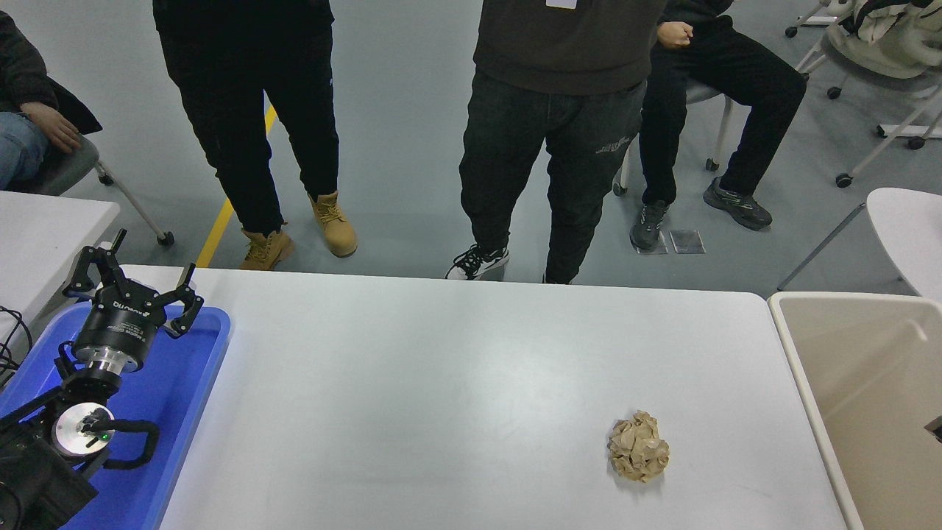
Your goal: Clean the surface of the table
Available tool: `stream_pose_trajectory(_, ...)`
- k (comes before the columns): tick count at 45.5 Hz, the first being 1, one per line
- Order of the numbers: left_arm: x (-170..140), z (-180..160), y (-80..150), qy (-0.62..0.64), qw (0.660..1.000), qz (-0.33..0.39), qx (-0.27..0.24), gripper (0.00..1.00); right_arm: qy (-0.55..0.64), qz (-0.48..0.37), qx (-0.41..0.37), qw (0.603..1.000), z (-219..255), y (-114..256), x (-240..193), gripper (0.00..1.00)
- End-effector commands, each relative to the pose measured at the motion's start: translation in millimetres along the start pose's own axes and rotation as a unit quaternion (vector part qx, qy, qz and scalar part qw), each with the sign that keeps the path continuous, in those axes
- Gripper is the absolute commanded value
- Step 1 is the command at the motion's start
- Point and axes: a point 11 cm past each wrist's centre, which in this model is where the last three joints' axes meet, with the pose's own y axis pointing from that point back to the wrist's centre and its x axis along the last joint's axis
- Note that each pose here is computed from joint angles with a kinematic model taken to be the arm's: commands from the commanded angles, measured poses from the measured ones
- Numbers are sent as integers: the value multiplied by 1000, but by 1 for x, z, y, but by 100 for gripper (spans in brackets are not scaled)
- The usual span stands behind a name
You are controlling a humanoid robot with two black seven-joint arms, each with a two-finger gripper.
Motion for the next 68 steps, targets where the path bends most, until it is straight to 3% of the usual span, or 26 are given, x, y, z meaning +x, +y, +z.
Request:
stream_pose_trajectory(1, 0, 0, 0, 0, 1000, 0, 0, 100, -77, 41, 52, 995, -56, 3, 49, 98)
stream_pose_trajectory(11, 0, 0, 0, 0, 1000, 0, 0, 100, -151, 95, 120, 977, -120, 22, 121, 98)
stream_pose_trajectory(24, 0, 0, 0, 0, 1000, 0, 0, 100, -222, 135, 183, 948, -167, 51, 183, 98)
stream_pose_trajectory(36, 0, 0, 0, 0, 1000, 0, 1, 100, -369, 129, 281, 876, -216, 85, 226, 98)
stream_pose_trajectory(54, 0, 0, 0, 0, 1000, 0, 0, 100, -519, 27, 464, 717, -307, 156, 247, 98)
stream_pose_trajectory(68, 0, 0, 0, 0, 1000, 0, 1, 100, -568, -12, 511, 644, -321, 165, 219, 98)
